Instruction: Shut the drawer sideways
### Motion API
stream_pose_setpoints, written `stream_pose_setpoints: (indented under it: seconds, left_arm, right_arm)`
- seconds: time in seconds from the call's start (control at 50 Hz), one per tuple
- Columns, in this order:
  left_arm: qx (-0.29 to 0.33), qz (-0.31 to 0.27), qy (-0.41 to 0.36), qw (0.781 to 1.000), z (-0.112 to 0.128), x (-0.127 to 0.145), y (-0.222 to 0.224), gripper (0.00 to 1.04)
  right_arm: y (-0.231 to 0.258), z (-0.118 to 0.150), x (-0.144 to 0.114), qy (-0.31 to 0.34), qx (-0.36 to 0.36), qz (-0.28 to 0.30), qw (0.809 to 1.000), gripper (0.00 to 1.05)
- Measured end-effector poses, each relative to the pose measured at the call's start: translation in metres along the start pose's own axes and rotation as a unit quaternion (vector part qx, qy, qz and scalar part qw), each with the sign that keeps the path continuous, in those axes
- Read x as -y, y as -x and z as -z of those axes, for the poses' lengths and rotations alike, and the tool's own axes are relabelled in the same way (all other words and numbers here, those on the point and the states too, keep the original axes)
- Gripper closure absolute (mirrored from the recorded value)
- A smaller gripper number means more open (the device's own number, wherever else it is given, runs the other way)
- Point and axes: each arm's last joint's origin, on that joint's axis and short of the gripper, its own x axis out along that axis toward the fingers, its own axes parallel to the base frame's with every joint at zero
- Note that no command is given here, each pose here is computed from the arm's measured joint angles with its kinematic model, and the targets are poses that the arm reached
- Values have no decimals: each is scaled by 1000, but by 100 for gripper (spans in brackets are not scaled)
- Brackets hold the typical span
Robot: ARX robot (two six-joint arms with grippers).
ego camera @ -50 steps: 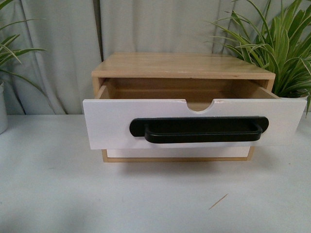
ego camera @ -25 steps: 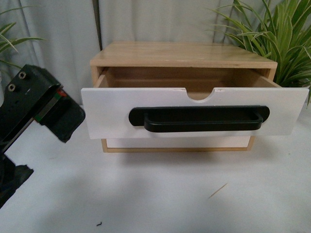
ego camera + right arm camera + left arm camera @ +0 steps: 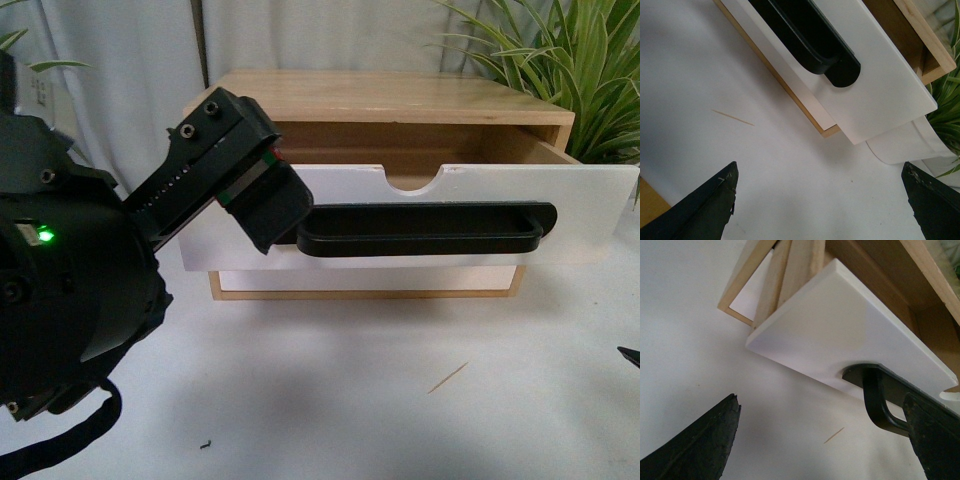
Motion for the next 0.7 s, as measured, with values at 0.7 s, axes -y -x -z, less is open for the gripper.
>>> stream_pose_setpoints:
  seconds: [0.7]
  left_arm:
    - [-38,10,-32,999,-18,10,-44,6]
  right_arm:
    - [-58,-21,16,13,-6,-18,1000,9]
